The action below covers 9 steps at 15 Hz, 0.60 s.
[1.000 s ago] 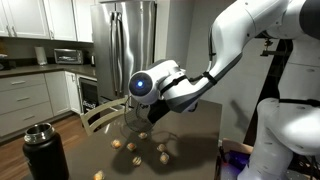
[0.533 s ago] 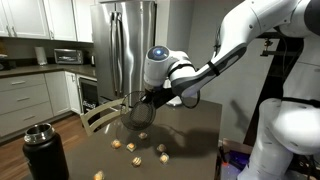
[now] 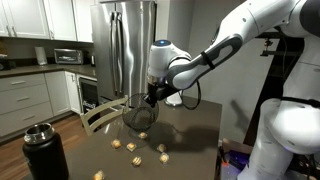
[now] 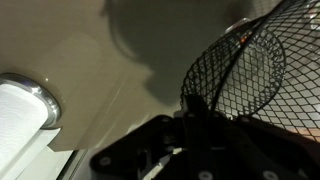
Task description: Pour the packets out of the basket onto the counter
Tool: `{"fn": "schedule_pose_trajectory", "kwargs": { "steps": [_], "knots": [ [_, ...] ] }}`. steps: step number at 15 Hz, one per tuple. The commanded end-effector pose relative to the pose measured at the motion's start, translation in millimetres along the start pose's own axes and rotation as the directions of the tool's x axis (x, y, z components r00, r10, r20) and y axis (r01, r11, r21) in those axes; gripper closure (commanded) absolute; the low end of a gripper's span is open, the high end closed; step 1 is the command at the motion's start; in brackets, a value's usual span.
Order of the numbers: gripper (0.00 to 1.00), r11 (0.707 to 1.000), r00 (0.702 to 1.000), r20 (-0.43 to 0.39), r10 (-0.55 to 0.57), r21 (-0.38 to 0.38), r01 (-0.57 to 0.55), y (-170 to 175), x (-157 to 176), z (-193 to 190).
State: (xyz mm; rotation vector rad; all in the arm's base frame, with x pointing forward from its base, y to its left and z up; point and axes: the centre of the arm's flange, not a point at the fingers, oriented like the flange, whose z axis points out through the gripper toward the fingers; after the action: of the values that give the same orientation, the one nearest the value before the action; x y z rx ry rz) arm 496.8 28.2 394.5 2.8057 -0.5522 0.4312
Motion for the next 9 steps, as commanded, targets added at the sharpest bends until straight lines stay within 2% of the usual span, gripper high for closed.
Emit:
{"fn": "schedule_pose_trajectory", "kwargs": {
  "steps": [1,6,9],
  "knots": [
    [0.99,0.995,0.999,0.053,0.006,0.097,-0.011,17.3,18.7,0.1],
    [0.99,0.969,0.994,0.090,0.065,0.231,-0.084,37.8,41.8,8.3],
    [0.99,0.952,0.989,0.117,0.096,0.278,-0.125,51.2,56.5,15.2]
  ]
}}
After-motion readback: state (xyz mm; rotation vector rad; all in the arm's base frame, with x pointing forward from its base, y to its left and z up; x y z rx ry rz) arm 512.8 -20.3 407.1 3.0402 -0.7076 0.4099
